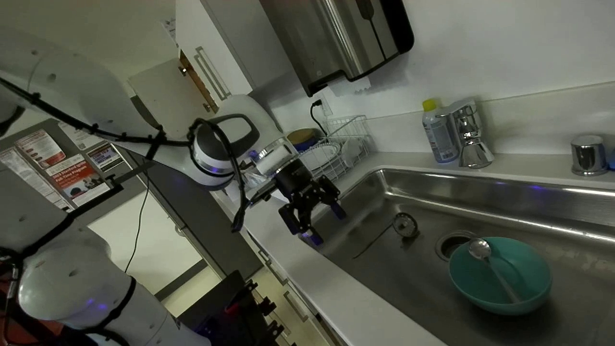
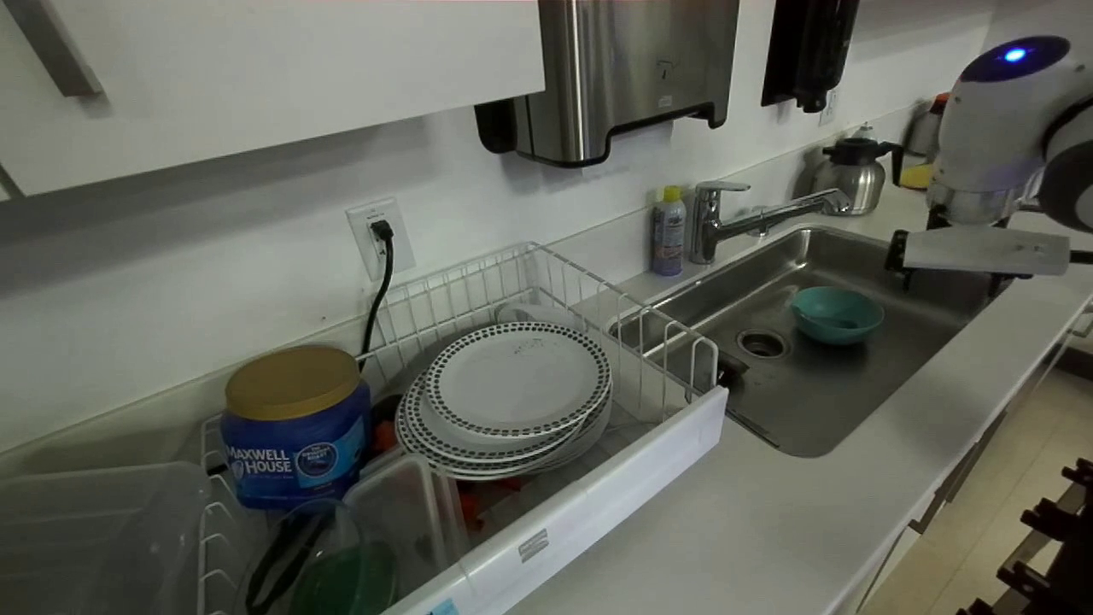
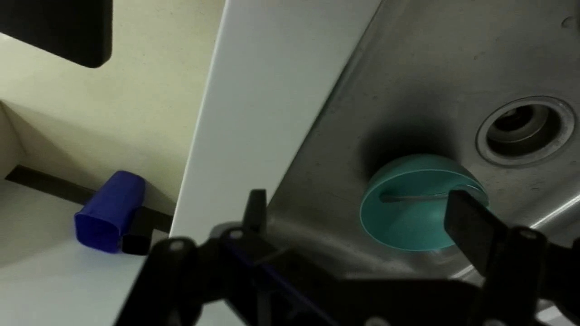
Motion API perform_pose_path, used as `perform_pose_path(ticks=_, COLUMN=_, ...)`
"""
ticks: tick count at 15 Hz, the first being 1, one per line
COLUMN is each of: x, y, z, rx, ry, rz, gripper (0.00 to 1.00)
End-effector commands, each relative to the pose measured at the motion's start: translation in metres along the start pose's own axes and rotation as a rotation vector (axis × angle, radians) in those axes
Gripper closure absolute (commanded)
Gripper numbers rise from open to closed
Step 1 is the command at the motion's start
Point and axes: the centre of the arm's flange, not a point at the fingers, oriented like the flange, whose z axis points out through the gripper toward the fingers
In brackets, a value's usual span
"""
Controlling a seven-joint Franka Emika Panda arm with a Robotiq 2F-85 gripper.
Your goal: Take the blue bowl out of the dish rack and put it in the sink
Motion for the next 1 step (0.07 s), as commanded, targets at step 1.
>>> perform_pose_path(ticks=1, x=-0.0112, y=0.0143, z=-0.0377, rx=0.001, ry=-0.015, rz=-0.036, gripper=0.0)
